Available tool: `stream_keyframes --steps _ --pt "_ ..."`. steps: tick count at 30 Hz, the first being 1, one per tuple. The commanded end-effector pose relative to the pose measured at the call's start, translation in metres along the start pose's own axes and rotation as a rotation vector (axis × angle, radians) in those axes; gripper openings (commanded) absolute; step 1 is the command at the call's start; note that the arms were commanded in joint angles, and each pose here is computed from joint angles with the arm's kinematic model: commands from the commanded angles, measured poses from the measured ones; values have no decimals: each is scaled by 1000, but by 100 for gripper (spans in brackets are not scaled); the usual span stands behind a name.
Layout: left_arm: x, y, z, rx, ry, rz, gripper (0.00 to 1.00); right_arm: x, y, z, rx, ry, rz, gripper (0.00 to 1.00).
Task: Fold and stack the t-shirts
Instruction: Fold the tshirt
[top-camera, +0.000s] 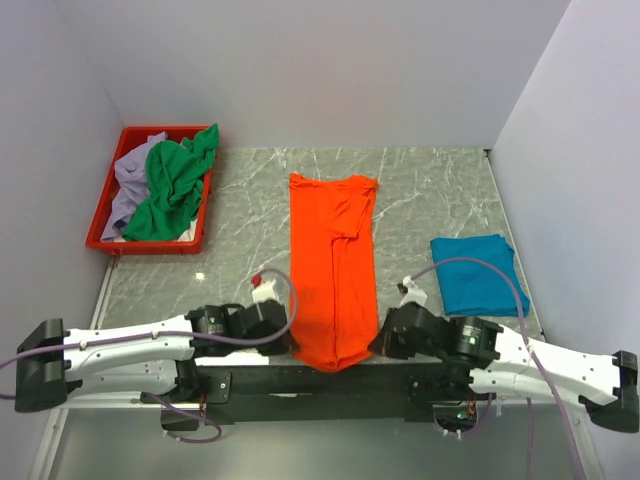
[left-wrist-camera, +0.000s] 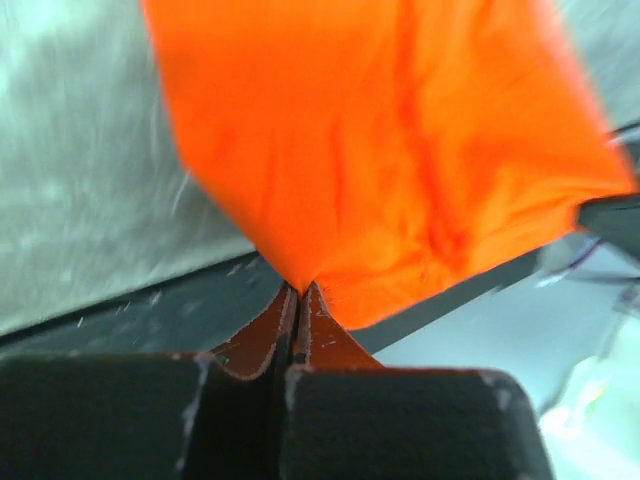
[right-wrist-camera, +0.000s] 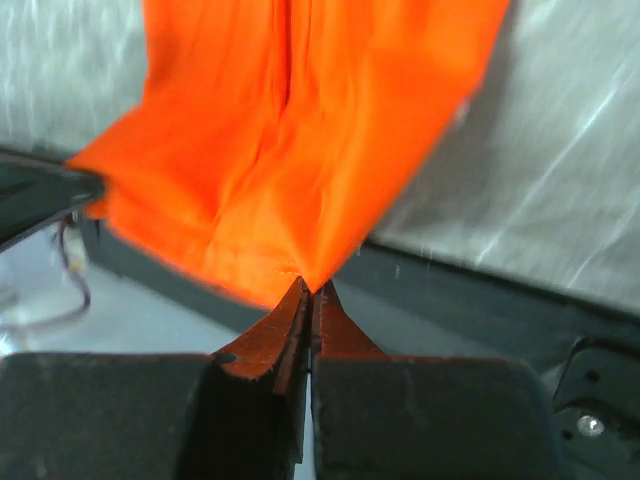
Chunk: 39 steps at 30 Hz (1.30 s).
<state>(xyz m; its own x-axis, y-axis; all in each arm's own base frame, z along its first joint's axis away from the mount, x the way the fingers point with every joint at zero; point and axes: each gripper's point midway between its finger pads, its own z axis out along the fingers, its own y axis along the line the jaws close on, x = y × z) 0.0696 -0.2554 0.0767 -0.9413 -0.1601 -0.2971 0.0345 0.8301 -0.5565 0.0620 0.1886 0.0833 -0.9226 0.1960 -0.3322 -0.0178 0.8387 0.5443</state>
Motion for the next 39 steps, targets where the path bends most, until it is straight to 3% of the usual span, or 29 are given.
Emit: stream_keyframes --steps 1,8,15,24,36,38,39 --pt "-57 -15 -6 0 -133 14 0 -47 13 4 48 -118 -65 0" --pt "-153 -34 -7 8 -290 13 0 -126 15 22 125 -209 -90 0" --pt "-219 -29 18 -37 -327 -41 1 -204 18 37 159 -286 -42 0" --pt "-267 -13 56 -96 -302 -68 1 -262 13 64 158 -279 -33 0" --pt "-300 -3 87 -124 -272 -70 4 -288 -3 102 171 -190 -9 1" --pt "-305 -6 88 -109 -273 -56 16 -289 -8 108 179 -176 0 8" --pt "-308 -3 89 -124 -273 -55 21 -294 -8 108 180 -180 -3 23"
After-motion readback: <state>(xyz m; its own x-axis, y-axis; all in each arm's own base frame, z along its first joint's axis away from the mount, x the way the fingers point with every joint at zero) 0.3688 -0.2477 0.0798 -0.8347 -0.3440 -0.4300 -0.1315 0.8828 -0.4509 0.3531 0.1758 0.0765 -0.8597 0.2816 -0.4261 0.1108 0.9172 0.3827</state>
